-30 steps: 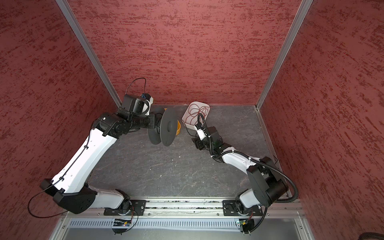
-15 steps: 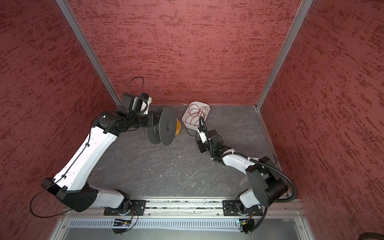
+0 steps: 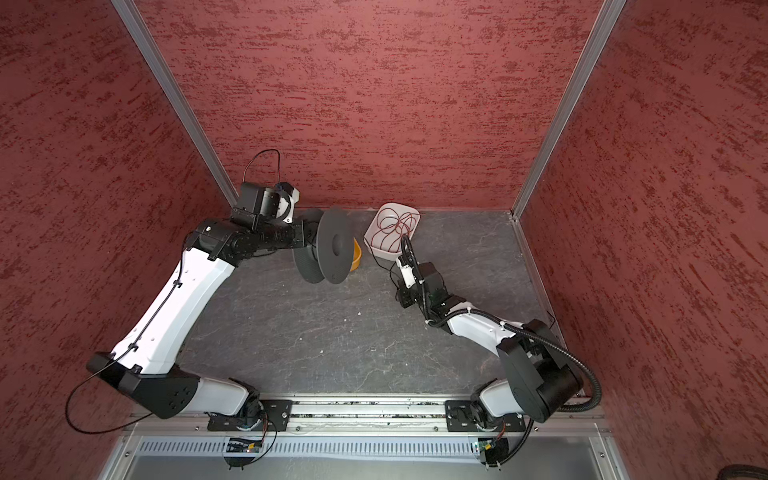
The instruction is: Wrap the cables
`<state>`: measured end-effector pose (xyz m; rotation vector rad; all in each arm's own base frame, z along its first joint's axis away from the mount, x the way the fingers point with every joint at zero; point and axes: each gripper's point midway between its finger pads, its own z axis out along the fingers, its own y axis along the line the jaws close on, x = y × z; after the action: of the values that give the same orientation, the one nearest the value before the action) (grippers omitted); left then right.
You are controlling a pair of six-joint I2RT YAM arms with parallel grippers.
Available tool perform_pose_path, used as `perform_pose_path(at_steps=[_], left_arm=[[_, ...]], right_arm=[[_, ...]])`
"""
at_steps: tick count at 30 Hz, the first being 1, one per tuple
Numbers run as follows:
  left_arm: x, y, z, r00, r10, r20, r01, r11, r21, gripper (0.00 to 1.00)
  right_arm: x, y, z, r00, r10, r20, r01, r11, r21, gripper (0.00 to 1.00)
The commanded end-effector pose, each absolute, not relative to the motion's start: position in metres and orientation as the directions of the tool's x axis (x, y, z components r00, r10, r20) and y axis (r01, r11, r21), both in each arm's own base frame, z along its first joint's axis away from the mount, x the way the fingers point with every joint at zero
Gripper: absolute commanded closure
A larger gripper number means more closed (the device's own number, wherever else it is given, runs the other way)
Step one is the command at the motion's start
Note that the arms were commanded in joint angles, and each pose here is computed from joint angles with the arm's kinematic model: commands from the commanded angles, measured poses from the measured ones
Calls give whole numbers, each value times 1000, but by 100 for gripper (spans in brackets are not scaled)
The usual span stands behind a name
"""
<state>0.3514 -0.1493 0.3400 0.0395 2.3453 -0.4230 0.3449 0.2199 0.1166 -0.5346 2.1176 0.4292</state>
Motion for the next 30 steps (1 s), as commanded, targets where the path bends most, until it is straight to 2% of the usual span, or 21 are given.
perform_pose_path(at_steps=[1, 5, 12, 19, 25, 30], left_arm=[[359, -158, 369, -662, -152, -734, 194, 911, -364, 100], [361, -155, 378, -647, -187, -740, 189, 900, -392, 100], [367, -146, 387, -622, -273, -734, 157, 875, -459, 100], [386, -130, 387, -556, -355, -751, 57, 886, -461, 100], [401, -116, 379, -456, -371, -809, -32, 915, -402, 100], [413, -119, 367, -427, -341, -837, -63, 935, -349, 100]], right_arm=[[349, 230, 125, -493, -209, -845, -538, 836, 107, 100], [347, 242, 118, -498, -217, -840, -547, 830, 110, 100], [337, 271, 86, -501, -305, -810, -555, 831, 30, 100], [308, 329, 74, -438, -363, -822, -640, 768, 3, 100], [281, 370, 85, -347, -427, -835, -720, 692, -54, 100], [249, 395, 107, -253, -449, -857, -821, 569, -56, 100]])
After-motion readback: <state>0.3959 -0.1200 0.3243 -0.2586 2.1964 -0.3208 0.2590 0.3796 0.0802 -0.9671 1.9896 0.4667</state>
